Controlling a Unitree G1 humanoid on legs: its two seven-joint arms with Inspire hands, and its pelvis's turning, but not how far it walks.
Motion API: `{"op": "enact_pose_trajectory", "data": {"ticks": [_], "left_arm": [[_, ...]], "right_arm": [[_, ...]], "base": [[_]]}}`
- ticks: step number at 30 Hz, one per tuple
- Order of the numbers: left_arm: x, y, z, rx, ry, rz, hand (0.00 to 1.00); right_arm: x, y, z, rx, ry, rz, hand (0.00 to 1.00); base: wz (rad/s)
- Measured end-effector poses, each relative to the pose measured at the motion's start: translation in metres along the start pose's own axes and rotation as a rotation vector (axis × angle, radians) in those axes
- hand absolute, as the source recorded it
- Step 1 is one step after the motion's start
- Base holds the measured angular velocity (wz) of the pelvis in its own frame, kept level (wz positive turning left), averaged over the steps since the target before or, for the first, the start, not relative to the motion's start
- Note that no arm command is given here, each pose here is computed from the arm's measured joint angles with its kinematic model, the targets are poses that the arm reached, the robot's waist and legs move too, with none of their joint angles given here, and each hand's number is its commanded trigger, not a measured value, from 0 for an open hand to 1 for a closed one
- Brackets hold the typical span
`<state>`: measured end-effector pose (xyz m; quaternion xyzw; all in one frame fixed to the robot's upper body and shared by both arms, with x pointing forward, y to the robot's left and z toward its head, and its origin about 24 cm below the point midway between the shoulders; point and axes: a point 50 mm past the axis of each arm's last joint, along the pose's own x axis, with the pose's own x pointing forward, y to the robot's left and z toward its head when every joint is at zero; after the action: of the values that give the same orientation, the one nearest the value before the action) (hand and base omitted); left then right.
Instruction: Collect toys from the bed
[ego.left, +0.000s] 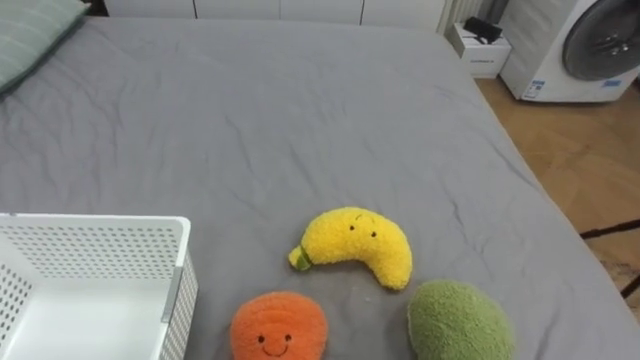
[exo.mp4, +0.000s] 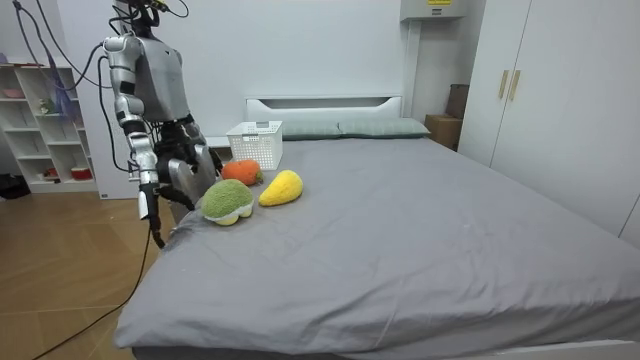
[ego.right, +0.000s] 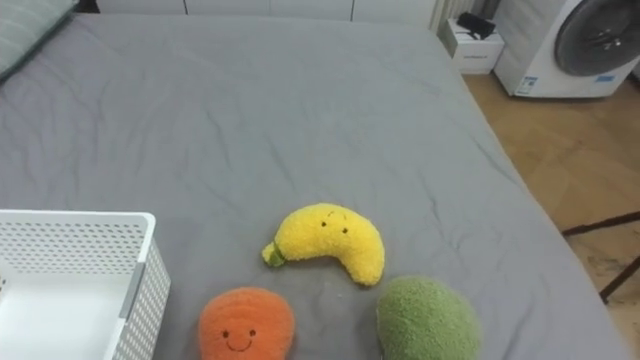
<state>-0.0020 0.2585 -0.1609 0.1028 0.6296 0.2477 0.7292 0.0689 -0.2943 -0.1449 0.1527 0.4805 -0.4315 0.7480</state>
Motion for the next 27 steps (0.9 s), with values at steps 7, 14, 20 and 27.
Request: {"op": "enact_pose_trajectory", "data": {"ticks": [7,14,20,27], "left_arm": [[0.000,-0.001,0.005,0.015,-0.031,-0.007,0.00],[-0.001,-0.002,0.009,0.037,-0.062,-0.012,0.00],[-0.001,-0.002,0.008,0.053,-0.065,-0.013,0.00],[-0.002,-0.005,0.009,0.068,-0.072,-0.026,0.00]], "right_arm": [[-0.016,0.039,0.074,0.013,-0.328,0.062,0.00],[-0.053,0.063,0.119,-0.146,-0.661,0.168,0.00],[-0.076,0.089,0.128,-0.366,-0.838,0.229,0.00],[-0.083,0.113,0.111,-0.604,-0.853,0.377,0.00]], "base": [[0.00],[0.00],[0.00],[0.00]]}}
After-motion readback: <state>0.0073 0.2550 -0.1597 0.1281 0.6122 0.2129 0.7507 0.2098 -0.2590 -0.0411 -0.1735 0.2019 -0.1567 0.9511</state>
